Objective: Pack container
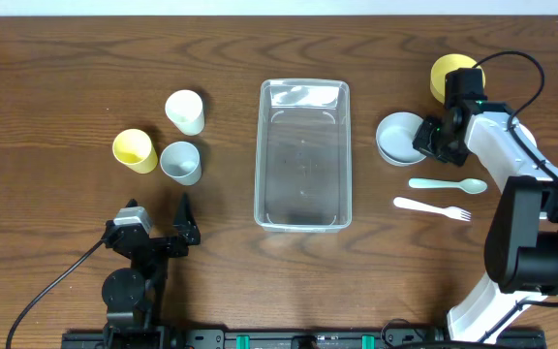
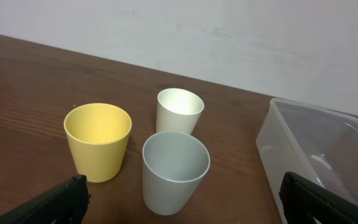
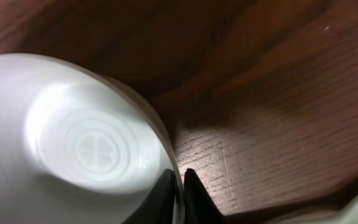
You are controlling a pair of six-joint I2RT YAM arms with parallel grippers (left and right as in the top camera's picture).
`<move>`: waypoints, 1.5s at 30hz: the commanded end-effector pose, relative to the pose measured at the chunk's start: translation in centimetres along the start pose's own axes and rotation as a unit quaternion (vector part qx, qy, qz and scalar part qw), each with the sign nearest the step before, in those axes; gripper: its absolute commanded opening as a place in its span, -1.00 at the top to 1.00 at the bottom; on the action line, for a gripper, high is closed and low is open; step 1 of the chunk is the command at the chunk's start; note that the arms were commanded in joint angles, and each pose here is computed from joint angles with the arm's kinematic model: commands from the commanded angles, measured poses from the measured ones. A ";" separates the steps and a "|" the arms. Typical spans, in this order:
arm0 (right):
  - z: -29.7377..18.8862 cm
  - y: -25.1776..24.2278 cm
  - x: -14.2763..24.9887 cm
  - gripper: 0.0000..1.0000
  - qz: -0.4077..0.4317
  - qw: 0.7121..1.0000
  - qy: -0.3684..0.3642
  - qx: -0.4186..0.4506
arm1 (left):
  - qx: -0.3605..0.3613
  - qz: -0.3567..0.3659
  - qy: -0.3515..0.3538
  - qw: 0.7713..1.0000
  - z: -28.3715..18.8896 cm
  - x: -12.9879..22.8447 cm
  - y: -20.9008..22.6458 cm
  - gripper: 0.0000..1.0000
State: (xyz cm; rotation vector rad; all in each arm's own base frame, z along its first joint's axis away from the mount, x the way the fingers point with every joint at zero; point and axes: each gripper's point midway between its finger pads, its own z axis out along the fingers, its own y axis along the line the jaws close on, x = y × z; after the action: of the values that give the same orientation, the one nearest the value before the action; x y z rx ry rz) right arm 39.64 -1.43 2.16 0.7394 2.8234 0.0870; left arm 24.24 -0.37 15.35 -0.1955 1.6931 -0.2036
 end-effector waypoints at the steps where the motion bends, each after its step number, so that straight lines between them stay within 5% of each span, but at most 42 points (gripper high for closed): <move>1: 2.3 -0.5 1.8 0.63 -0.003 0.999 0.033 0.019 | -0.002 0.008 0.019 1.000 0.2 1.6 0.3 -0.96; 20: 2.5 0.2 2.6 0.97 -0.004 0.998 0.056 0.002 | -0.002 0.008 0.019 1.000 0.2 1.6 0.3 -0.96; 28: -3.7 3.6 1.5 0.98 -0.056 0.994 0.027 -0.093 | -0.002 0.008 0.019 1.000 0.2 1.6 0.3 -0.96; 36: -14.2 10.3 3.0 0.97 -0.137 0.958 -0.040 -0.248 | -0.002 0.008 0.019 1.000 0.2 1.6 0.3 -0.96; 45: -19.3 18.6 4.9 0.90 -0.196 0.924 -0.151 -0.293 | -0.002 0.008 0.019 1.000 0.2 1.6 0.3 -0.96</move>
State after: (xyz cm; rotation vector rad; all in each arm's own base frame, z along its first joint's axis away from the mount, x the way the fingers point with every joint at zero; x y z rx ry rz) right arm 39.55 15.68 21.56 0.0223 2.4159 0.6962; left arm 24.24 -0.38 15.35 -0.1952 1.6932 -0.2039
